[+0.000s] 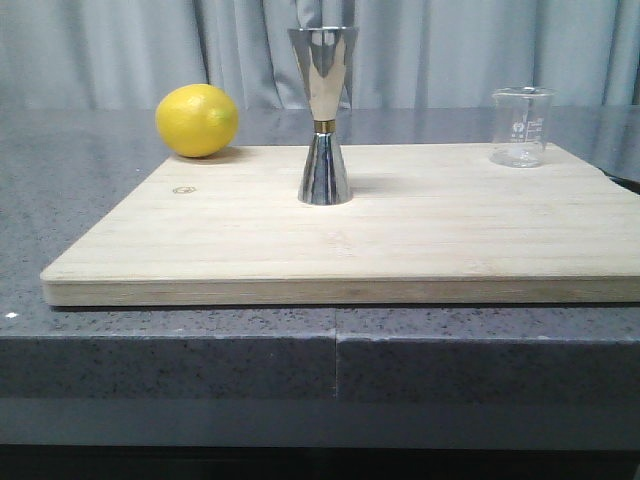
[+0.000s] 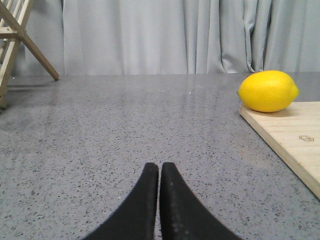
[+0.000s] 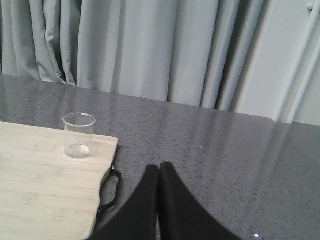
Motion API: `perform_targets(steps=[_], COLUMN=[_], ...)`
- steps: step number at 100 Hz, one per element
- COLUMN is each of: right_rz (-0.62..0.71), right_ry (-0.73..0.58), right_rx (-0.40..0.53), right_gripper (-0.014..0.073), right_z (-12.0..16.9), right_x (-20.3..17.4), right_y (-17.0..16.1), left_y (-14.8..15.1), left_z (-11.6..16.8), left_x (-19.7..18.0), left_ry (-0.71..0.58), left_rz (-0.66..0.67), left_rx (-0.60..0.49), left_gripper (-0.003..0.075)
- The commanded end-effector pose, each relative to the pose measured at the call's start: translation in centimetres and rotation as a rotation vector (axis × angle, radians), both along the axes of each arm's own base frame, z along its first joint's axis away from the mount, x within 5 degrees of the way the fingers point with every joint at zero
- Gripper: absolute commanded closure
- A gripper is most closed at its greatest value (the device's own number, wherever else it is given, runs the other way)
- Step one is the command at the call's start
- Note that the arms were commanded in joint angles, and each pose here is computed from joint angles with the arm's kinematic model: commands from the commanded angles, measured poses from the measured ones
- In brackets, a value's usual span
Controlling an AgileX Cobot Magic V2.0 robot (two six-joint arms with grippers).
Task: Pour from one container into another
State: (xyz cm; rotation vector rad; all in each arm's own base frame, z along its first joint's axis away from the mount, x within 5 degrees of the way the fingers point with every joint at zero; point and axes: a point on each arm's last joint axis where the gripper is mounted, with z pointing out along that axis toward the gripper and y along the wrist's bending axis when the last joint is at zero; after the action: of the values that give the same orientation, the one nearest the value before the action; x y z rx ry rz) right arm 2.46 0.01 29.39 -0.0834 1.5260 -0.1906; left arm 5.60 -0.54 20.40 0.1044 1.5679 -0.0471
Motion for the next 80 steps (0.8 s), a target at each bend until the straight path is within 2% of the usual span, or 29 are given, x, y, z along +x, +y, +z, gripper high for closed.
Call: perform_targets(steps=[1,30,41,58,65,80], right_rz=[-0.002,0.000,0.003,0.001,0.002,0.017], right_ry=[-0.088,-0.092,-0.048,-0.041,-0.042,-0.022], right_rx=[-0.012,-0.005,0.049,0.219,0.244,0.207], right_gripper=[0.0662,0.0662,0.0662,0.0662,0.0662,0.0662], right_z=[1.4,0.7,-1.6,-5.6,-6.9,-8.9], right_x=[-0.2,-0.3,0.6,2.2,2.6,3.0], right_y=[0.0,0.0,-0.1,-0.3,-0.4,-0.3], left_y=[0.0,0.0,0.0,0.0,0.0,0.0], left_z=[0.1,0.1,0.1,0.1,0.1,0.1], left_x=[-0.1,-0.1,-0.1,-0.1,-0.1,-0.1], left_ry=[-0.081,-0.081,-0.081,-0.081,-0.081,-0.081], left_rz=[-0.006,-0.006,-0.006,-0.006,-0.006,-0.006], left_rx=[-0.018,-0.018,-0.018,-0.018,-0.018,-0.018], left_gripper=[0.0741,0.0741,0.0741,0.0741,0.0741,0.0741])
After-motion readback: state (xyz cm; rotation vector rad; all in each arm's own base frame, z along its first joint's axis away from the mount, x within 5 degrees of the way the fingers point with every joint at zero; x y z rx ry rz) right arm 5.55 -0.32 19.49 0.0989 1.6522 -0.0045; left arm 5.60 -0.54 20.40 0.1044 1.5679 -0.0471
